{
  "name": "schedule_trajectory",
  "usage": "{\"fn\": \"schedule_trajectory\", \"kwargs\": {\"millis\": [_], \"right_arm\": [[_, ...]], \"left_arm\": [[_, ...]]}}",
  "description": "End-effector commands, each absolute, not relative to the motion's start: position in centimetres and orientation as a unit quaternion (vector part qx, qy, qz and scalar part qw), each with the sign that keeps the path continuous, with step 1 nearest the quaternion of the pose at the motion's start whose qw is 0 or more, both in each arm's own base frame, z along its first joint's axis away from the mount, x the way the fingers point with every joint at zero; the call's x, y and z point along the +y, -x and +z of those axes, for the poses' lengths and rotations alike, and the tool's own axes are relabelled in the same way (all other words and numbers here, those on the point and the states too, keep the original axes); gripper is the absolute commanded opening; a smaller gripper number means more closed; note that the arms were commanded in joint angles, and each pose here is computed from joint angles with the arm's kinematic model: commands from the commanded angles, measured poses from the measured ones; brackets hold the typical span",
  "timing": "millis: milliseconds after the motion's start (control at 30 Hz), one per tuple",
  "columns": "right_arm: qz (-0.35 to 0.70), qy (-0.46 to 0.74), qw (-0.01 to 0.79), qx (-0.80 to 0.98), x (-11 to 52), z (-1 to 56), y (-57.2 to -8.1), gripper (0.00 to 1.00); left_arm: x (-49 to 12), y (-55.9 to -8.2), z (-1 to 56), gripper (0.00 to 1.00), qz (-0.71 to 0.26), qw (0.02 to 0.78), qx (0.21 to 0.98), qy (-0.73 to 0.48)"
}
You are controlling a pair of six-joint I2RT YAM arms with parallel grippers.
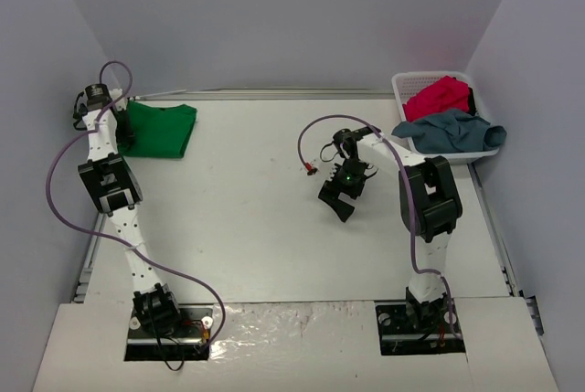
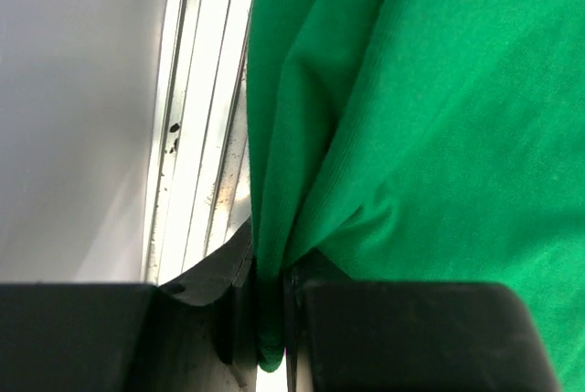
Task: Fold and stack the t-shirts
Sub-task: Put the neatly folded tshirt into the corner of the board with the left arm
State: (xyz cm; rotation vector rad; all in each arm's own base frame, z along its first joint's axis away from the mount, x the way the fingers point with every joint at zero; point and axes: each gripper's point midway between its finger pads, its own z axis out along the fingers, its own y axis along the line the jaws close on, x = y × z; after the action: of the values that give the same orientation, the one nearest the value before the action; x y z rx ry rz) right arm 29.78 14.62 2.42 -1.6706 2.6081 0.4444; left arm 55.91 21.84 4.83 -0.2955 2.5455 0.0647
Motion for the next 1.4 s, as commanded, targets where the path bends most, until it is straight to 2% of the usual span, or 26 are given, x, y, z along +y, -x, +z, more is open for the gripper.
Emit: {"fn": "schedule_trajectory", "kwargs": {"millis": [0,600,633,667,700,767,900,1100,1367], "right_arm": [[0.149,0.527,-0.011,0.837,14.4,3.0,-29.3,1.0],[0.148,0.523,-0.025,0.839,14.2,2.4,-29.2,1.0],[0.148,0.523,-0.025,0.839,14.2,2.4,-29.2,1.0],[0.149,0.522,-0.027,0.839,14.2,2.3,-29.1,1.0],[0.15,0.522,-0.028,0.839,14.2,2.3,-29.0,1.0],[0.151,0.523,-0.031,0.839,14.2,2.2,-28.9,1.0],[0.153,0.523,-0.032,0.838,14.2,2.1,-28.8,1.0],[0.156,0.522,-0.018,0.839,14.5,2.8,-29.1,1.0],[0.175,0.521,0.057,0.834,16.6,9.6,-31.4,1.0]], "left_arm": [[21.7,-56.6,5.6,0.02,0.003,0.303,0.942,0.146],[21.8,-57.0,5.0,0.03,0.011,0.302,0.941,0.153],[21.8,-57.0,5.2,0.24,0.01,0.304,0.94,0.155],[21.8,-57.0,5.2,0.41,0.01,0.303,0.94,0.156],[21.8,-57.1,5.3,0.53,0.01,0.306,0.939,0.157],[21.7,-57.1,5.8,0.58,0.008,0.311,0.936,0.163],[21.9,-57.3,7.6,0.79,0.01,0.329,0.929,0.17],[22.9,-56.2,11.6,0.84,0.045,0.352,0.919,0.173],[22.0,-52.5,24.0,0.87,0.081,0.42,0.893,0.143]]}}
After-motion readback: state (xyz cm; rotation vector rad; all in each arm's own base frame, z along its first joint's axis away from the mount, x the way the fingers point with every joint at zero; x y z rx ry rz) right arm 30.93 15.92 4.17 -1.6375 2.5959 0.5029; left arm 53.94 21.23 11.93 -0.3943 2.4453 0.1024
